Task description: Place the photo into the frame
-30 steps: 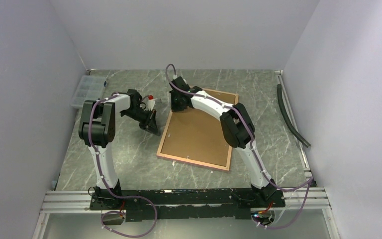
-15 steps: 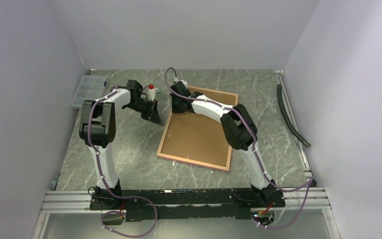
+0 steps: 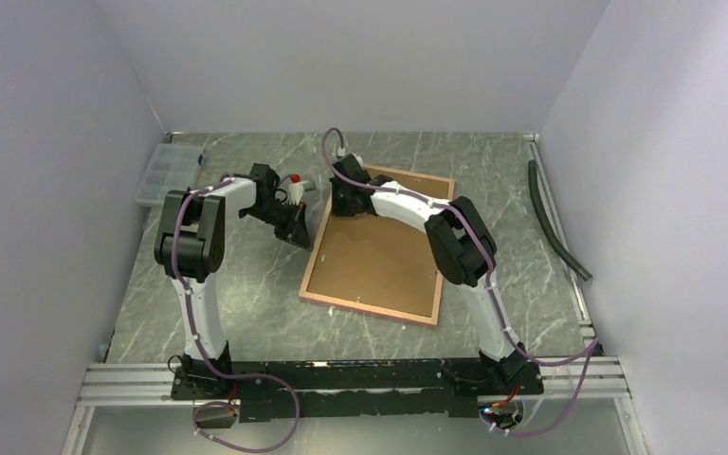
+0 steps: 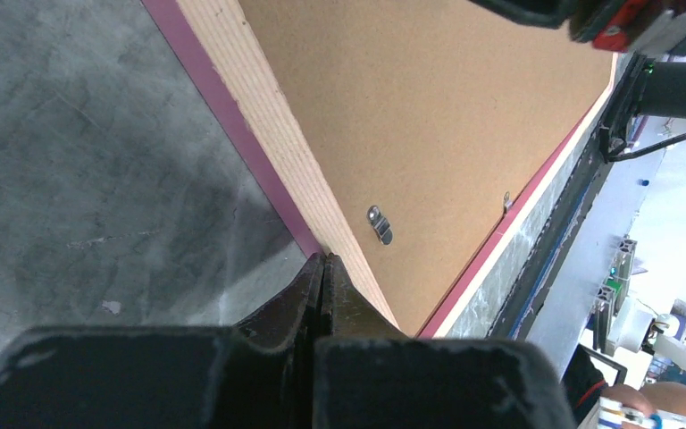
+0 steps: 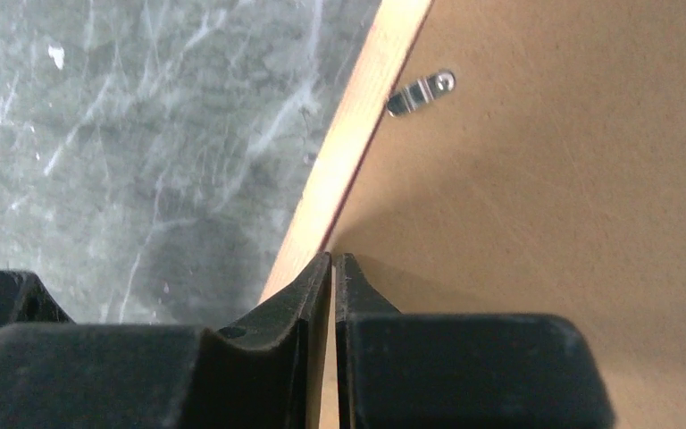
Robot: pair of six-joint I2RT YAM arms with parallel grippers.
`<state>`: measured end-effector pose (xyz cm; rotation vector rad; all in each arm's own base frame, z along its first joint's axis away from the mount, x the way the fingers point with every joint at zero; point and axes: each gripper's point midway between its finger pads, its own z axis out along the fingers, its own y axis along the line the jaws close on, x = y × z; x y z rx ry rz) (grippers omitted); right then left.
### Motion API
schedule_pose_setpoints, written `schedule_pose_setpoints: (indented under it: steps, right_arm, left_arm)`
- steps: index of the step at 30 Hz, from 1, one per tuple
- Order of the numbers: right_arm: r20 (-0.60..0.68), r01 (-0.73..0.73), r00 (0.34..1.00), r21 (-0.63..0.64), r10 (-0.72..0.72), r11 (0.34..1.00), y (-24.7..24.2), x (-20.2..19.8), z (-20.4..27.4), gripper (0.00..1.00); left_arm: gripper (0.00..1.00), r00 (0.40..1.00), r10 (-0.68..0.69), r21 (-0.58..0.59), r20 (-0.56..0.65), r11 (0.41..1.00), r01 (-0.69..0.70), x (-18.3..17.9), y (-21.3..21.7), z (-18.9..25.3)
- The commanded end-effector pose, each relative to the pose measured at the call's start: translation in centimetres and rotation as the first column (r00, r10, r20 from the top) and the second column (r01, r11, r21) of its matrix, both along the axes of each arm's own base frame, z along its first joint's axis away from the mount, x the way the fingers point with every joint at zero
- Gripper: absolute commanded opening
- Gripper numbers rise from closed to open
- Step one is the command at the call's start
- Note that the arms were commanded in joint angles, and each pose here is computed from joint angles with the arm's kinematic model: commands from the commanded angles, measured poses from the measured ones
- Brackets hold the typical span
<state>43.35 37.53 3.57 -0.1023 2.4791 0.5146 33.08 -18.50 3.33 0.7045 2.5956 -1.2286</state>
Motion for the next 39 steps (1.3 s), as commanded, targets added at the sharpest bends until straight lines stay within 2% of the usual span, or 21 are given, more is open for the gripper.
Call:
schedule_pose_setpoints:
  steps: [1,7,11,18,24,26,36,39]
  right_arm:
    - [-0.215,-0.027,0.977,-0.132,-0.002,0.991,-4.4,-5.0,-2.3,0.13]
    - [-0.071,-0.008,0.997,-0.069,0.003,0.998,-3.6,-2.5,4.6,0.12]
    - [-0.023,-0.007,1.0,-0.031,0.007,0.999,-3.1,-1.7,6.8,0.11]
    - [-0.113,-0.031,0.993,0.007,0.032,0.999,-2.4,-3.3,2.9,0.09]
    - [-0.238,0.0,0.971,-0.091,-0.022,0.996,-5.3,-5.9,-3.4,0.05]
    - [-0.254,0.003,0.967,-0.089,-0.025,0.996,-5.7,-6.5,-3.7,0.03]
    - [-0.065,-0.037,0.997,0.118,0.045,0.992,-0.6,-1.9,6.8,0.06]
    - [-0.027,-0.016,0.999,0.099,0.019,0.995,-0.6,-0.4,7.1,0.07]
  left_arm:
    - [0.03,1.0,0.016,-0.002,-0.006,1.0,-0.016,-0.1,-0.3,0.4]
    - [0.03,1.0,0.014,0.009,-0.009,1.0,-0.014,-0.6,0.0,0.2]
    - [0.03,1.0,0.012,0.012,-0.013,1.0,-0.012,-0.9,0.1,0.1]
    - [0.03,1.0,0.008,0.012,-0.021,1.0,-0.007,-1.2,0.1,-0.1]
    - [0.03,1.0,0.007,0.013,-0.022,1.0,-0.007,-1.2,0.1,-0.1]
    - [0.03,1.0,0.007,0.01,-0.02,1.0,-0.007,-1.1,0.1,-0.1]
    - [0.03,0.999,0.012,-0.006,-0.034,1.0,-0.012,-1.2,-0.2,0.4]
    - [0.03,1.0,0.014,-0.01,-0.027,1.0,-0.014,-0.9,-0.3,0.7]
